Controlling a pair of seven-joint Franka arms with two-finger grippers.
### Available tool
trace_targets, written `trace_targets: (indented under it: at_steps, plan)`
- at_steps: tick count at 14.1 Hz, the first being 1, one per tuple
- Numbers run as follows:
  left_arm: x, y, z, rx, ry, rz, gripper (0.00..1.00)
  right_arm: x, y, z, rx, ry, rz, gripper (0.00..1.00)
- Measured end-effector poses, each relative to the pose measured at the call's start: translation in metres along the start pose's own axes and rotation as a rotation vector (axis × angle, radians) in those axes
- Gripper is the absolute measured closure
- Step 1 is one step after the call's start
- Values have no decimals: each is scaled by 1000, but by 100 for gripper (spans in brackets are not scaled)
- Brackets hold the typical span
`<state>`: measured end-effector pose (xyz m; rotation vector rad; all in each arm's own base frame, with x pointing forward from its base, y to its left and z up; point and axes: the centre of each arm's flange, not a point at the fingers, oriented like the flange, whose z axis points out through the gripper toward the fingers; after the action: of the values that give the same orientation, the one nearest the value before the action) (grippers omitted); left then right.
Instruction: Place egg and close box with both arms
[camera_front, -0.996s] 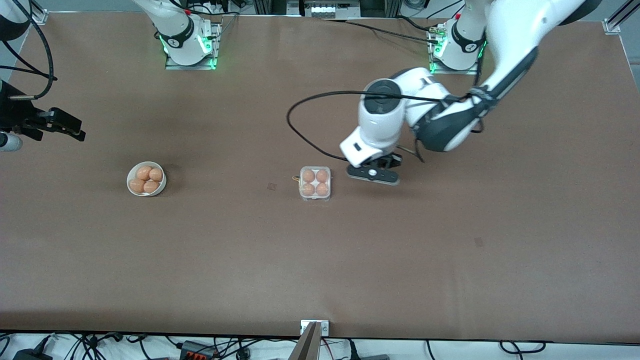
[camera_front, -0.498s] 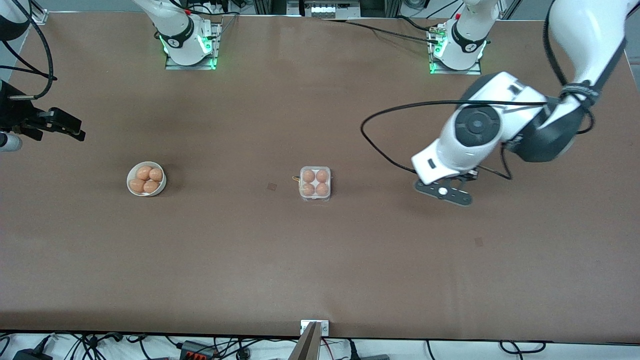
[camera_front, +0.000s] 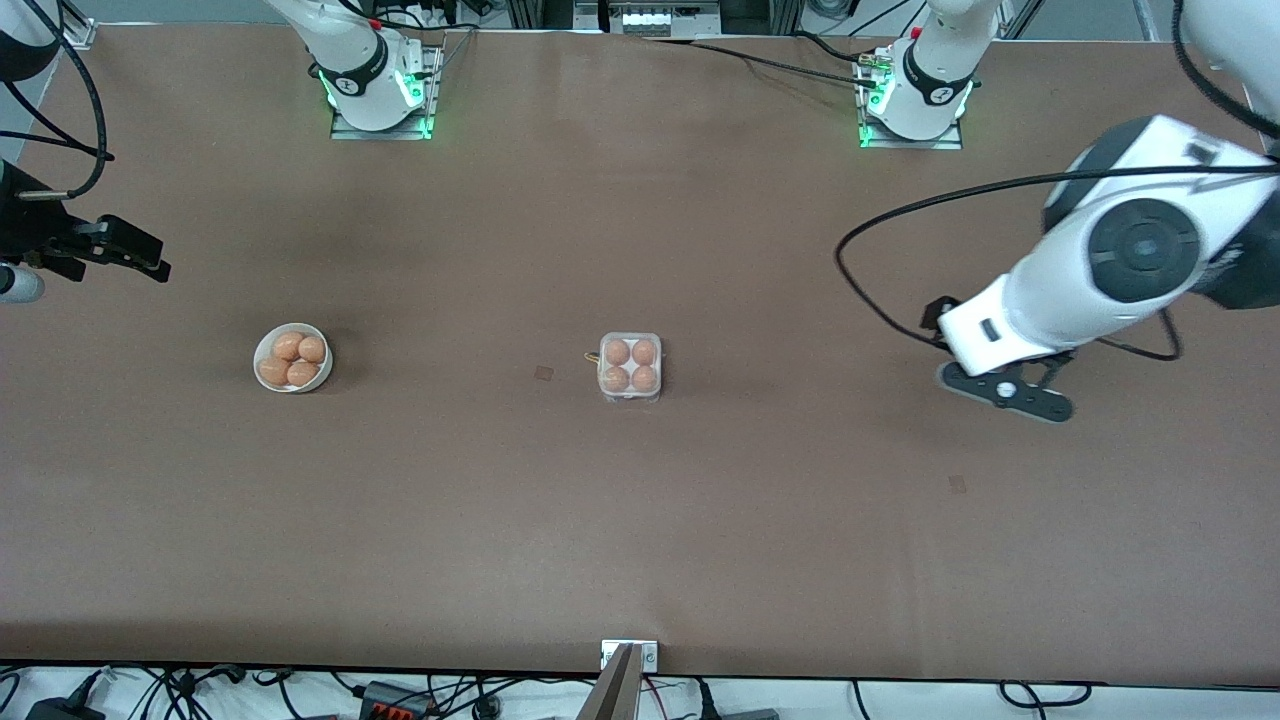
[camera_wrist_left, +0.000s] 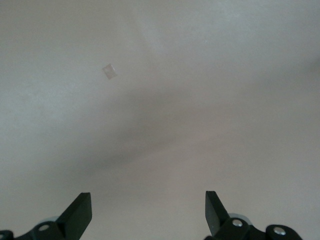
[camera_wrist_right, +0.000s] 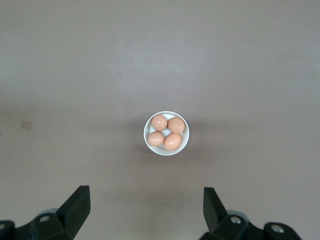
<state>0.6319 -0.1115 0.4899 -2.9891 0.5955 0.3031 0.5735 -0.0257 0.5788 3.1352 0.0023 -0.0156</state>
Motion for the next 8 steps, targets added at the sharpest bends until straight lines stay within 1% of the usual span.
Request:
trace_targets:
  at_steps: [1, 3, 6, 7, 8]
  plan:
    - [-7, -14, -5, -43, -12, 6, 0, 0, 0, 0, 0, 0, 0, 0]
    - [-20, -48, -9, -127, -38, -30, 0, 0, 0, 0, 0, 0, 0, 0]
    - [-43, -77, -22, -237, -42, -103, 0, 0, 1, 0, 0, 0, 1, 0]
    - [-49, -80, -28, -241, -40, -135, 0, 0, 1, 0, 0, 0, 2, 0]
    - [-54, -81, -35, -220, -40, -169, 0, 0, 2, 0, 0, 0, 3, 0]
